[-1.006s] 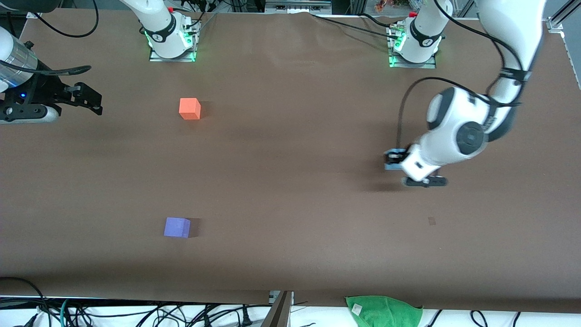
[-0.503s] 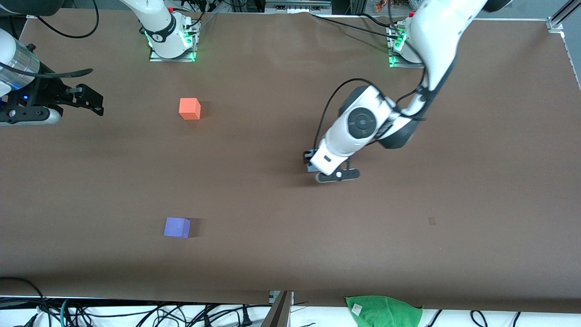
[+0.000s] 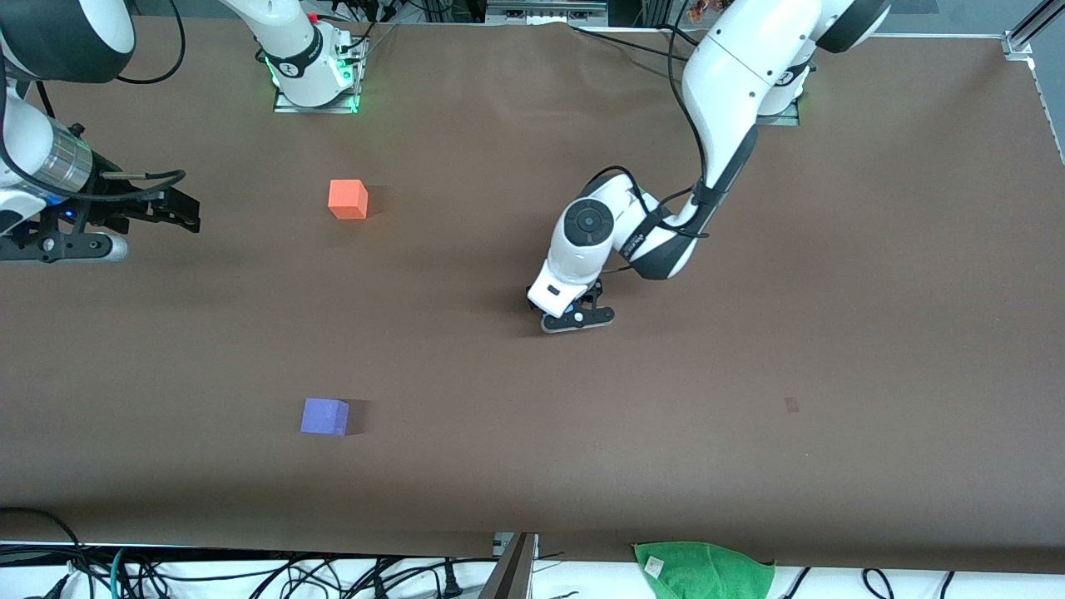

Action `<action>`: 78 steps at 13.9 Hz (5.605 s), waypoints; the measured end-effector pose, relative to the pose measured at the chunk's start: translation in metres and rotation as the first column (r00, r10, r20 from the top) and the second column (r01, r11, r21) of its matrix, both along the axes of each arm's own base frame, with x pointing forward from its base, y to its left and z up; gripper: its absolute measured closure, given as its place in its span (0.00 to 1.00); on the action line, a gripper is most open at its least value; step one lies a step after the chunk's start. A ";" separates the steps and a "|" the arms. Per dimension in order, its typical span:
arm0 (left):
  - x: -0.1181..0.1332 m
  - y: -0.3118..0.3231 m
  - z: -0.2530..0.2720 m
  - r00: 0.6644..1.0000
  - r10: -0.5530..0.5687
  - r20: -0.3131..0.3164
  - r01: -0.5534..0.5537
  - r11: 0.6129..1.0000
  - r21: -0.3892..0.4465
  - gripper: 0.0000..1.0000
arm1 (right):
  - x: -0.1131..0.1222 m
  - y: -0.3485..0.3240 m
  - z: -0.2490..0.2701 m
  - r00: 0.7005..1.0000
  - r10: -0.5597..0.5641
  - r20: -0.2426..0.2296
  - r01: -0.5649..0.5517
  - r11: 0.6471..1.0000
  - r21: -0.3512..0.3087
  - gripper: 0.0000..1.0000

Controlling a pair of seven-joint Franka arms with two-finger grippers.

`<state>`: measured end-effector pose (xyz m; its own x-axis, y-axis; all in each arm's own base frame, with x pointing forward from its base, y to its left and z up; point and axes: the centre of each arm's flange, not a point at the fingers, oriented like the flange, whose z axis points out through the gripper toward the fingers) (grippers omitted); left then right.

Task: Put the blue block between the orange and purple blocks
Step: 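Set the blue cube mid-table with the left gripper while the right gripper approaches, then grasp the blue cube with the right gripper while the left gripper withdraws, then carry the blue cube with the right gripper toward the orange cube, then lower the blue cube between the orange and purple cubes, open the right gripper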

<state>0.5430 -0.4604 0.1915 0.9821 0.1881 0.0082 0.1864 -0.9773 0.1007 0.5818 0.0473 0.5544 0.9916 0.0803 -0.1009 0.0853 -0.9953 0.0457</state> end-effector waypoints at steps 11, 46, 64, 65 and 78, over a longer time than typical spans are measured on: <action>0.041 0.081 0.195 0.994 0.110 0.012 -0.111 0.987 0.115 0.00 | 0.032 0.078 -0.092 0.996 0.031 -0.087 -0.018 0.988 0.154 0.00; -0.013 0.468 0.397 0.987 -0.157 -0.033 0.159 0.984 0.080 0.00 | -0.049 0.505 -0.351 0.955 0.087 0.283 -0.125 0.985 0.119 0.40; -0.013 0.458 0.397 0.984 -0.173 -0.035 0.175 0.981 0.081 0.00 | 0.002 0.091 -0.329 0.993 -0.075 0.095 0.066 0.994 0.089 0.40; -0.013 0.457 0.397 0.984 -0.176 -0.035 0.178 0.981 0.081 0.00 | 0.002 0.089 -0.331 0.991 -0.091 0.101 0.081 0.992 0.097 0.40; -0.013 0.455 0.396 0.983 -0.179 -0.038 0.182 0.980 0.081 0.00 | 0.016 0.079 -0.256 0.982 -0.140 0.124 0.120 0.981 0.152 0.00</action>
